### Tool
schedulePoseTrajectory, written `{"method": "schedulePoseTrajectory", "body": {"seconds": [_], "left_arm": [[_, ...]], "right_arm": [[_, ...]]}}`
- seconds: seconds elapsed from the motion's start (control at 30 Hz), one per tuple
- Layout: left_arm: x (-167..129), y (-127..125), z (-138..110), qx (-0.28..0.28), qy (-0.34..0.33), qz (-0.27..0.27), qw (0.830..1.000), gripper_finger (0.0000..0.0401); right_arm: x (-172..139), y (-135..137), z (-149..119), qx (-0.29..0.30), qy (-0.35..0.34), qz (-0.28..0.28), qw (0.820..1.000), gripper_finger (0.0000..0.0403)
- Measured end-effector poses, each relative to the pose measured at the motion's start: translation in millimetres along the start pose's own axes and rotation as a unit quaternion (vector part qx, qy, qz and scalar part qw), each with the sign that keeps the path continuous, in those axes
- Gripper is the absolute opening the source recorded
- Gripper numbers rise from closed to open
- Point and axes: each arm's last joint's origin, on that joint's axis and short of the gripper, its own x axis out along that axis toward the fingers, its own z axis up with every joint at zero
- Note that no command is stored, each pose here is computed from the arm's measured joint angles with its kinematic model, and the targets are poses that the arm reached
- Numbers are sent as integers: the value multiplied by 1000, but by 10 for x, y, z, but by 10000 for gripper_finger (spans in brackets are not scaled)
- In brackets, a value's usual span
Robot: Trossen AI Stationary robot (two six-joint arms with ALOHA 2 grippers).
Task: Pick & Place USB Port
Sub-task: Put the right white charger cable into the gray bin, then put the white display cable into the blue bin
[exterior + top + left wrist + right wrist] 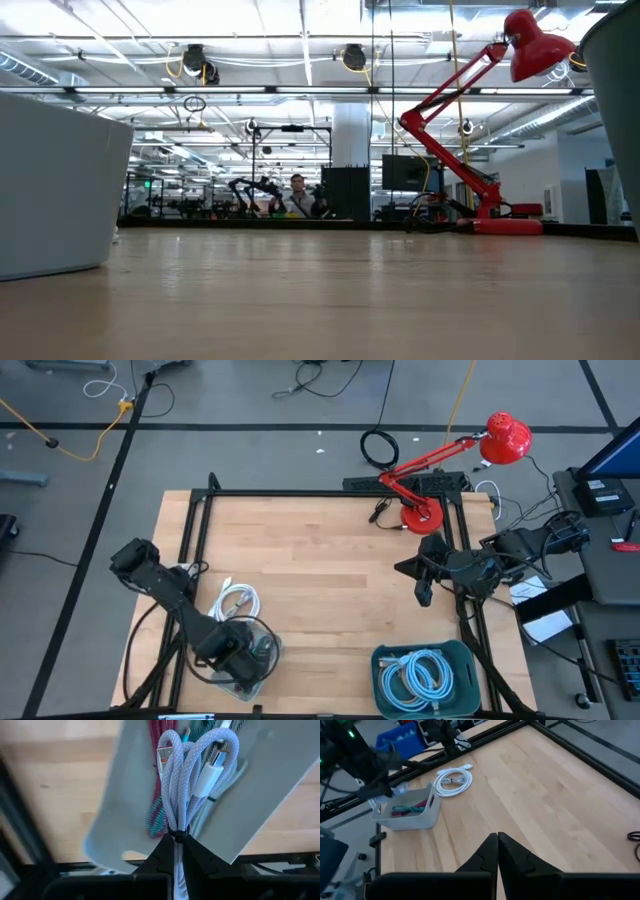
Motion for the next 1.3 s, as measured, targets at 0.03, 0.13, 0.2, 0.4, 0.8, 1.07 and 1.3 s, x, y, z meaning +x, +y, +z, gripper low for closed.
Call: {"method": "schedulePoseTrajectory", "body": {"seconds": [0.03,0.13,0.2,0.4,0.8,1.07,1.3], "left_arm": [[59,-5,-1,1,7,-6,1000,13],[241,-57,-9,18,40,-44,998,13],[349,-77,-3,31,53,-68,996,13],[505,-17,69,19,48,-53,997,70],[484,-44,103,24,38,-66,997,118],[39,147,346,-7,-44,-111,993,119],[-398,486,737,-35,-119,-84,989,120]], "right_arm": [[3,5,3,1,-1,1,1000,0],[16,17,-3,2,7,9,1000,0],[31,24,-9,1,11,8,1000,0],[47,32,-18,6,16,8,1000,0],[136,21,-115,12,34,6,999,0],[154,59,-82,13,11,25,1000,0],[159,61,-61,12,3,28,1000,0]]}}
